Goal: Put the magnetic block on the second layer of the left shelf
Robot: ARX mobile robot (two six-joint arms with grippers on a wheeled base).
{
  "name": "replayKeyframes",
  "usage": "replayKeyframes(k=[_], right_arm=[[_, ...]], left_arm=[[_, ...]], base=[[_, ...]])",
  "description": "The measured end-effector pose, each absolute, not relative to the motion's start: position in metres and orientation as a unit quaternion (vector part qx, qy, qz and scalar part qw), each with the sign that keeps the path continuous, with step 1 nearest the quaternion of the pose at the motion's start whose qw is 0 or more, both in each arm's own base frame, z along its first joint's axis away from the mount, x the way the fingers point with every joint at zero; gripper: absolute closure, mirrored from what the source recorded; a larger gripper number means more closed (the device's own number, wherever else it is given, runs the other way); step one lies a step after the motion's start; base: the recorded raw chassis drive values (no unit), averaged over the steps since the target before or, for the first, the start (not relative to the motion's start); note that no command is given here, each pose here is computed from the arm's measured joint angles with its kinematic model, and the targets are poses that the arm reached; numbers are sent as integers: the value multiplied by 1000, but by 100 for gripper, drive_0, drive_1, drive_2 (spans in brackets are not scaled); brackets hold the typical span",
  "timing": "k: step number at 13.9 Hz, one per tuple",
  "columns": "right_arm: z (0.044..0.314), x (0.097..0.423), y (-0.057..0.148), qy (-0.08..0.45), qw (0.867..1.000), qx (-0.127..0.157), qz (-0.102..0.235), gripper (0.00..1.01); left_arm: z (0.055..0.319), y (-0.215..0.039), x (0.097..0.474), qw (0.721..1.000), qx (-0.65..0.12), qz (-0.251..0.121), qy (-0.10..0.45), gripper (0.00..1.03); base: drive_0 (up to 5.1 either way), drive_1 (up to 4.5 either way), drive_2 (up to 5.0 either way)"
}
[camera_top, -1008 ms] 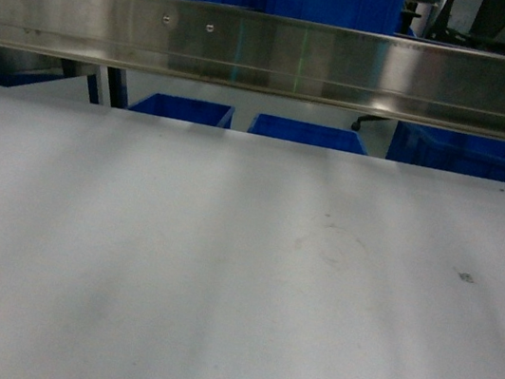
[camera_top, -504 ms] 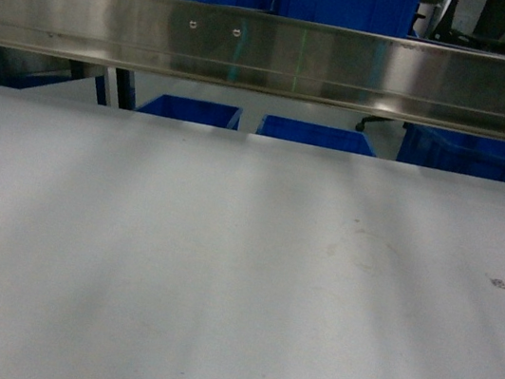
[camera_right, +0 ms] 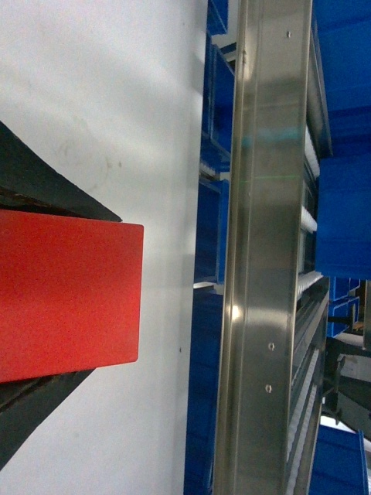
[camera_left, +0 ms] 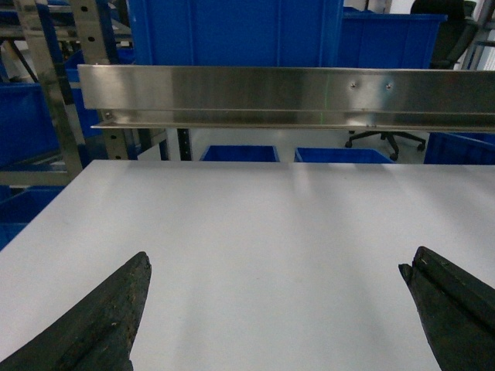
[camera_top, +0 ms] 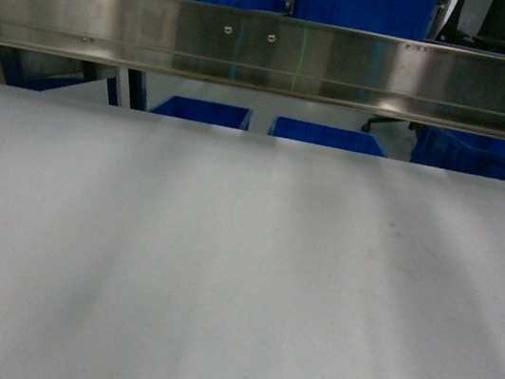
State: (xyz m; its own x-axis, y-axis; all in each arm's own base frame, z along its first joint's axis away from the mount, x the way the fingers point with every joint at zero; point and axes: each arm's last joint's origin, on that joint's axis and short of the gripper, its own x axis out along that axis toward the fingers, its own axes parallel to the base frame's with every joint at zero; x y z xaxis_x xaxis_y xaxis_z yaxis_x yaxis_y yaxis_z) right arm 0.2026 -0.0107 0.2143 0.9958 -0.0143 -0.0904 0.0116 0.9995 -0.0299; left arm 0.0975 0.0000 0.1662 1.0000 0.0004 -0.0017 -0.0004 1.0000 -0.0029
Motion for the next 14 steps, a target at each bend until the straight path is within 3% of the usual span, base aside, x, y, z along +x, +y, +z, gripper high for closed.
replayKeyframes(k=[14], right_arm=[[214,203,-11,47,999,-15,-6,68]], left_arm=[[166,0,98,1000,-1,0,0,5]], base=[[-495,208,281]])
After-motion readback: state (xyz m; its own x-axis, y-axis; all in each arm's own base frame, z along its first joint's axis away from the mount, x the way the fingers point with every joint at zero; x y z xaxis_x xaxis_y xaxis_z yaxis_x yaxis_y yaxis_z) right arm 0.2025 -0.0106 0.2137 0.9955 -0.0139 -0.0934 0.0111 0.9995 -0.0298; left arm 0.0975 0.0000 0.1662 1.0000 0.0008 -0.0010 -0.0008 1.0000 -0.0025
